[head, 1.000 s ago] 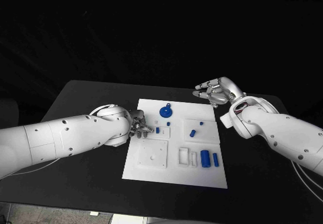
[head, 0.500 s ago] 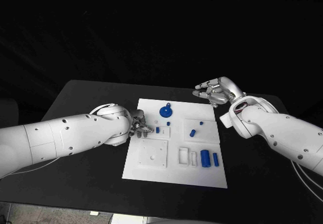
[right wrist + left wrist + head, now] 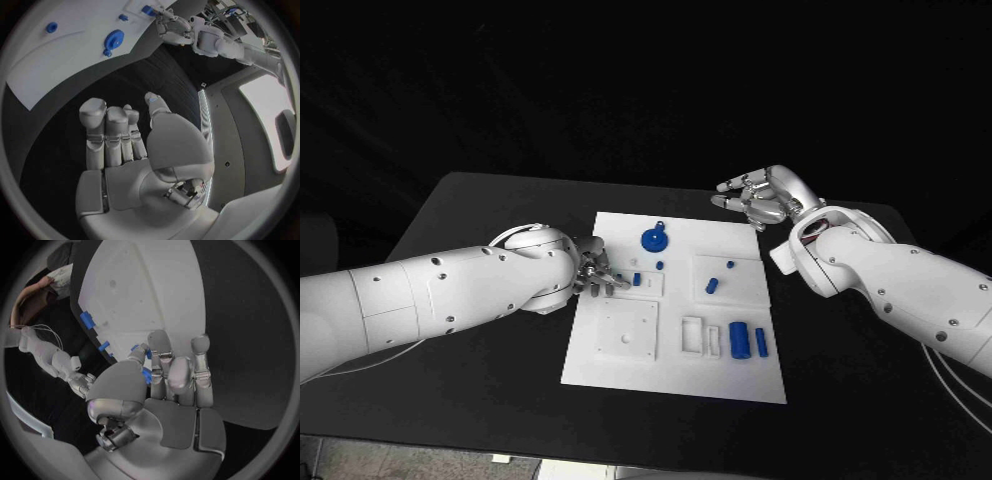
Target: Assemble the parts on the task board
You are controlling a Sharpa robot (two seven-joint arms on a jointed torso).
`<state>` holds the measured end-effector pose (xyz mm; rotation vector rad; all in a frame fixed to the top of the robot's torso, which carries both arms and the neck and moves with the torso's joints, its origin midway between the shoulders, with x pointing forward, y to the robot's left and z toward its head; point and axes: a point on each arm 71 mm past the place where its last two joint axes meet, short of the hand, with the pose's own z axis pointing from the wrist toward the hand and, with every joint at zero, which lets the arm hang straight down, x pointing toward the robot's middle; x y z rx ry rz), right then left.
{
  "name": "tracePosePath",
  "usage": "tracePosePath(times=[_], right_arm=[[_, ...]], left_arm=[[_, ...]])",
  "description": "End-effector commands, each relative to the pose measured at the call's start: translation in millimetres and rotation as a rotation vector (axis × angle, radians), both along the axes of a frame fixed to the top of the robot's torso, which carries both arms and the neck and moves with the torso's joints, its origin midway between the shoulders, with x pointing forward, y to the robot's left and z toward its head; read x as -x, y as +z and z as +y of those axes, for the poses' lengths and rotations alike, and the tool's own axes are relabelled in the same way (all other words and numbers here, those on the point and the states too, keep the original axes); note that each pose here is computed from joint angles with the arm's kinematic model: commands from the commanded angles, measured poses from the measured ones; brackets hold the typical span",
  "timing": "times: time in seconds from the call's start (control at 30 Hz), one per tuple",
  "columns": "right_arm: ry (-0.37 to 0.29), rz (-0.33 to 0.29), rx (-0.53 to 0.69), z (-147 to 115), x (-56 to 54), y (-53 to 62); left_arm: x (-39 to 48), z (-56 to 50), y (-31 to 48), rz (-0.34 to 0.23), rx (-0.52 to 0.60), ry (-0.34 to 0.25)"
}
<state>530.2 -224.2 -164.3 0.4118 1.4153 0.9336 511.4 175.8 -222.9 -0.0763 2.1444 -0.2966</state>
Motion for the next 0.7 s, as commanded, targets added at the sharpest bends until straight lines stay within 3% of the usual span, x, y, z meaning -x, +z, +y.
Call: tracePosePath(times=[0.03, 0.7], right_arm=[[0.016, 0.0, 0.002, 1.6, 0.4, -0.3], [0.017, 0.002, 0.001, 2.3, 0.6, -0.9]], left_arm=[[4.8, 3.4, -10.8, 0.049, -0.046, 0.006], [3.0, 5.6, -3.0, 0.025, -0.001, 0.015]])
